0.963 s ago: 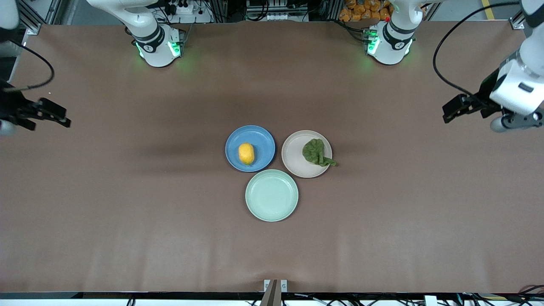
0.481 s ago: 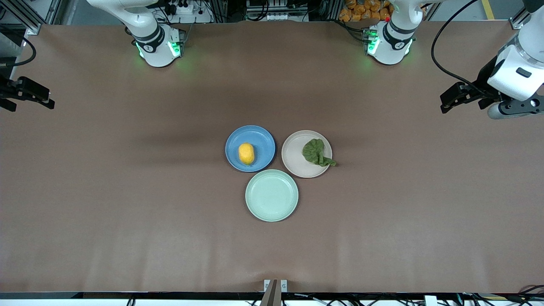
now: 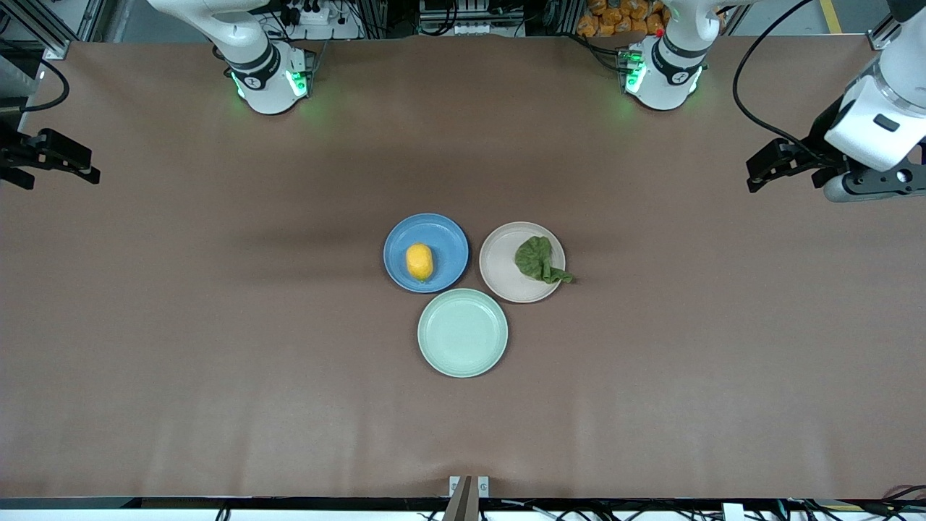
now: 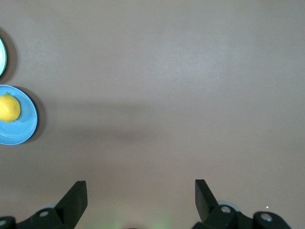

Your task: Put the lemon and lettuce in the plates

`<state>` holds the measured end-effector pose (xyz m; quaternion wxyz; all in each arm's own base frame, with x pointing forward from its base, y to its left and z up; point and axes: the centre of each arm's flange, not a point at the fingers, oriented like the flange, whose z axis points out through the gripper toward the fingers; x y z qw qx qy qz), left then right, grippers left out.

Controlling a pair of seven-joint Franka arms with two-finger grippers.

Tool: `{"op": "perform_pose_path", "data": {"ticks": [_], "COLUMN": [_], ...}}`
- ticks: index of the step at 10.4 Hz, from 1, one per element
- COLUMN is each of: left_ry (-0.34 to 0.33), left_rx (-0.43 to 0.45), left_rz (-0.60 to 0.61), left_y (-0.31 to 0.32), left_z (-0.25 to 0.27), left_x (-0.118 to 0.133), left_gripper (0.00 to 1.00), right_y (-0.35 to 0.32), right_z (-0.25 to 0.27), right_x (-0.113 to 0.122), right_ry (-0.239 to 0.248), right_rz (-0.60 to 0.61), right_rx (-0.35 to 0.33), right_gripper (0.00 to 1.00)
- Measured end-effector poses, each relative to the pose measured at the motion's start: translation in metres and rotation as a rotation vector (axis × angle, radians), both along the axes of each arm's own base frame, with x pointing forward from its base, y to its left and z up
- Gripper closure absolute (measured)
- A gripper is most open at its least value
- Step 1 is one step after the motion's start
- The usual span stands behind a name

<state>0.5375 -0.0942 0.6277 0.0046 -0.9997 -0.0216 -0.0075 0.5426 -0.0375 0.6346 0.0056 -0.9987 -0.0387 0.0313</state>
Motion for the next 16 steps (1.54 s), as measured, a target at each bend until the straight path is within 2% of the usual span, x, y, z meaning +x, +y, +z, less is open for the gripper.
{"op": "perform_pose_path", "data": {"ticks": [2, 5, 16], "left_ry": [-0.023, -0.05, -0.043], "left_rx": [-0.005, -0.011, -0.011], "left_rz": [-0.021, 0.011, 0.005], "left_y": [-0.011, 0.007, 0.003], "left_z": [0.011, 0.025, 0.021], "left_x": [-0.002, 0.001, 0.003], "left_gripper": [0.0, 0.0, 0.0], "right_y": [0.0, 0.001, 0.001], "right_z": [0.0, -0.001, -0.002], "right_x": [0.002, -0.001, 0.0], "right_ry": [0.007, 0.027, 0.031], "right_rz": [0.0, -0.021, -0.039], "right_rx": [-0.001, -0.001, -0.003], "right_gripper": [0.0, 0.0, 0.0]}}
